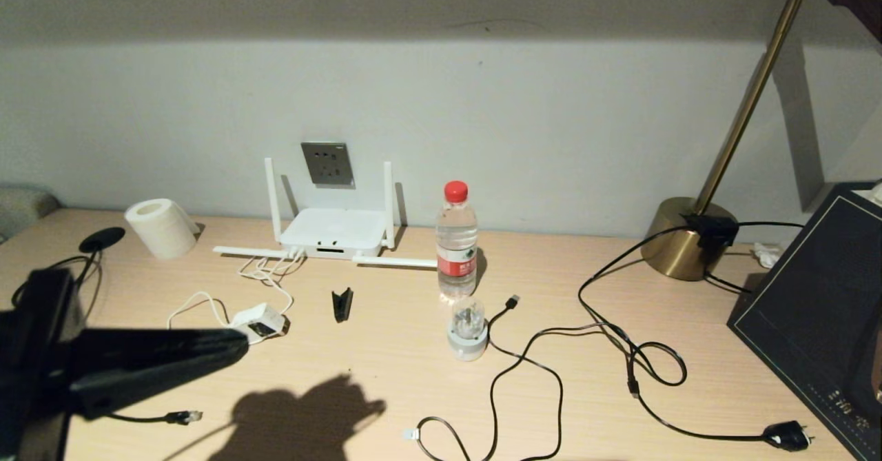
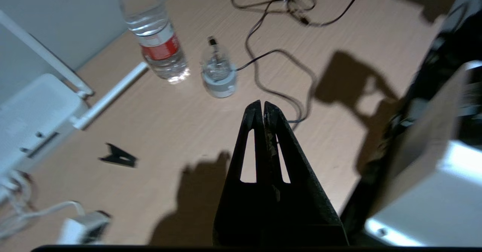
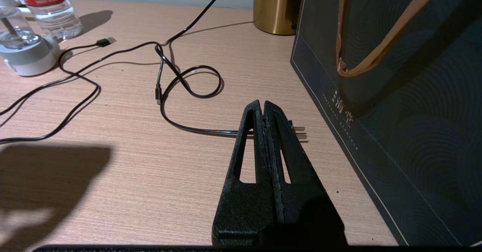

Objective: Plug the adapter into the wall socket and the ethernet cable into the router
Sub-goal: Pick up plug

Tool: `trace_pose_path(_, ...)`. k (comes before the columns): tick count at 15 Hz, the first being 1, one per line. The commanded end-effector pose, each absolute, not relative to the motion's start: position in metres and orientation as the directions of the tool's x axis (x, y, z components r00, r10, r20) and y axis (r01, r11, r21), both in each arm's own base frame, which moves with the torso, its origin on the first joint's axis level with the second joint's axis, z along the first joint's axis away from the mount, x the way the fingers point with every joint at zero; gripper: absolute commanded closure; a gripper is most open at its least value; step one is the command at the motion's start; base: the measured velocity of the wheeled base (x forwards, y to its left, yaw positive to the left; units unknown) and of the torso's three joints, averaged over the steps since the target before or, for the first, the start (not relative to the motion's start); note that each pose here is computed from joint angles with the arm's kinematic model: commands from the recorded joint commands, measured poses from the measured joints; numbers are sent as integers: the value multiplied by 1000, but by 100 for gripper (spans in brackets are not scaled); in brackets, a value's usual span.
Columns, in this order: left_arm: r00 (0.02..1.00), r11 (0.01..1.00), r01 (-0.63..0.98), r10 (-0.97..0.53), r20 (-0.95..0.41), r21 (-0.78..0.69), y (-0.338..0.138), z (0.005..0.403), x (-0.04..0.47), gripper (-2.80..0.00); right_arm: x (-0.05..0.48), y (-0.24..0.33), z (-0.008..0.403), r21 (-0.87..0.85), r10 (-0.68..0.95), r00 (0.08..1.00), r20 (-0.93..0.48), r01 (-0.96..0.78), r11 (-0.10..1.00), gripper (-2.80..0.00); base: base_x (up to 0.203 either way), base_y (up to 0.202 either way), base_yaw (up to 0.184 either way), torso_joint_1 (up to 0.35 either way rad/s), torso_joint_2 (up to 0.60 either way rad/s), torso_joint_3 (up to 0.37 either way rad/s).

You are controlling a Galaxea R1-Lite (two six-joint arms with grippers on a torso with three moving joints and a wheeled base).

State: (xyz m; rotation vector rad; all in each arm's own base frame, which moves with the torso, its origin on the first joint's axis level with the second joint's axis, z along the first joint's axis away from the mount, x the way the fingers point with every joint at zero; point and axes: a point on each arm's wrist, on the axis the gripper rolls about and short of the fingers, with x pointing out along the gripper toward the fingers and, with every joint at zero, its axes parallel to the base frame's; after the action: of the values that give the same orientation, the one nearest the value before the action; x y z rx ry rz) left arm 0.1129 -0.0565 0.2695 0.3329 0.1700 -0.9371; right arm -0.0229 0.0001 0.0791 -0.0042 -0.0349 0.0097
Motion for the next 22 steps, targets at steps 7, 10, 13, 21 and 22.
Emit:
trace_pose_path(7, 561, 211, 799, -597, -574, 563, -33, 235, 264, 0, -22, 0, 76, -5, 11, 1000, 25, -11, 1000, 0, 0, 0, 0, 0, 0, 0)
trace_pose_path(10, 438, 122, 877, -600, -669, 465, -30, 222, 258, 0, -22, 0, 76, -5, 11, 1000, 25, -11, 1000, 0, 0, 0, 0, 0, 0, 0)
trace_pose_path(13, 328, -59, 895, -585, -742, 442, -25, 226, 282, 0, -22, 0, 76, -5, 11, 1000, 25, -11, 1000, 0, 0, 0, 0, 0, 0, 0)
trace_pose_path(21, 273, -81, 931, -494, -825, 357, -14, 210, 341, 0, -22, 0, 76, -5, 11, 1000, 25, -11, 1000, 0, 0, 0, 0, 0, 0, 0)
trace_pose_path(22, 274, -78, 932, -492, -826, 355, -14, 209, 345, -280, -22, 0, 76, -5, 11, 1000, 25, -11, 1000, 0, 0, 0, 0, 0, 0, 0)
